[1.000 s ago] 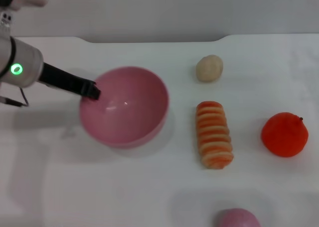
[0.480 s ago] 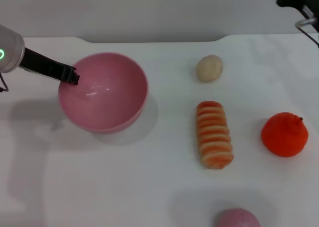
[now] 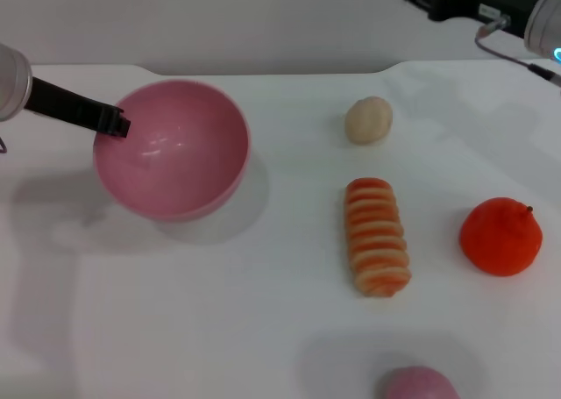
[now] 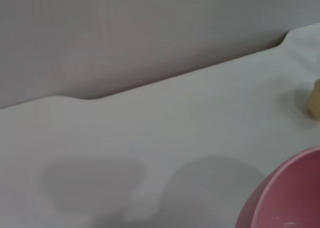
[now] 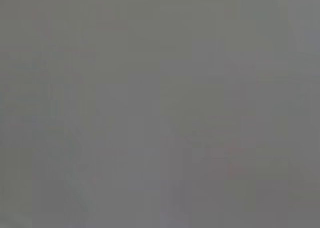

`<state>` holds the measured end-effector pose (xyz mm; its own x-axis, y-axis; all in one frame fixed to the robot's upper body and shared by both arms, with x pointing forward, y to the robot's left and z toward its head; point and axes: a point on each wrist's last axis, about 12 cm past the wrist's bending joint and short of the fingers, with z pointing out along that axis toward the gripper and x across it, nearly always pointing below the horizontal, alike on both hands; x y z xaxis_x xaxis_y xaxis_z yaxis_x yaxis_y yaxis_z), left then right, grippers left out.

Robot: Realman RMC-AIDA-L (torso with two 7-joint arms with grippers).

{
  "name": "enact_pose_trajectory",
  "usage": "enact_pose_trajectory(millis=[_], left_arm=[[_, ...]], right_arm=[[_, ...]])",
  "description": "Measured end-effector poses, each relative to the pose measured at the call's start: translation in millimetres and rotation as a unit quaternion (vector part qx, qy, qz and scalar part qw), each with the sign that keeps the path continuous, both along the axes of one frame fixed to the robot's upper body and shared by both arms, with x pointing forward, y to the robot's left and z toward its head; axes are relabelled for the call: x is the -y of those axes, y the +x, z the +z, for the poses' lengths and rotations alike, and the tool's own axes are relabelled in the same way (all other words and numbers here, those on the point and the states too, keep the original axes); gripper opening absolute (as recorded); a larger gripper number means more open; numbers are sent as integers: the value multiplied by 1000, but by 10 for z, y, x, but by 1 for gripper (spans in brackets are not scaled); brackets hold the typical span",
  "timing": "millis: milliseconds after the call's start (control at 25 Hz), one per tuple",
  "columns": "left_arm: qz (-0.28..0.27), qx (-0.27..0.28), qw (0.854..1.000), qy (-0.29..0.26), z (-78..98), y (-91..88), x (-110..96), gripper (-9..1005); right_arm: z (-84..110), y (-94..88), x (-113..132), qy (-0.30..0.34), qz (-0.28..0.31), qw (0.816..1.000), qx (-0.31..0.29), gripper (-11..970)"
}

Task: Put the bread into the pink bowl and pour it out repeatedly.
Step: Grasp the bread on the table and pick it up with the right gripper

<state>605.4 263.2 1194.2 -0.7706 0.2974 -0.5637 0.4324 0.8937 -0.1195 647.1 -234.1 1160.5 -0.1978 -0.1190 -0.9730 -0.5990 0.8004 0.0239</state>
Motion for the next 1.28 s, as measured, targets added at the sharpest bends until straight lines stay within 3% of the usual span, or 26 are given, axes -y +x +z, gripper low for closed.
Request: enact_pose_trajectory(millis=[200, 400, 520, 560, 600, 880, 1080, 1280], left_arm=[[1, 5, 1000, 1, -11, 22, -5, 46], [1, 9, 1000, 2, -11, 43, -6, 46], [-2, 9, 1000, 3, -32, 49, -4, 46], [-2, 8, 1000, 3, -42, 50, -1, 45], [-3, 7, 1000, 3, -48, 51, 1, 45], [-6, 8, 1000, 2, -61, 55, 21, 45], [-8, 8, 1000, 1, -68, 52, 40, 46], [-10, 6, 1000, 1, -83, 44, 50, 46]], right_arm=[[159, 73, 37, -32, 68, 994, -80, 434], [458, 91, 23, -116, 125, 976, -138, 434], [610, 98, -2, -183, 141, 958, -170, 434], [701, 85, -49, -222, 156, 944, -188, 434], [701, 85, -49, -222, 156, 944, -188, 435], [984, 15, -361, -318, 237, 888, -233, 436], [1040, -72, -575, -351, 282, 858, -248, 437], [913, -121, -709, -373, 297, 835, -273, 466]])
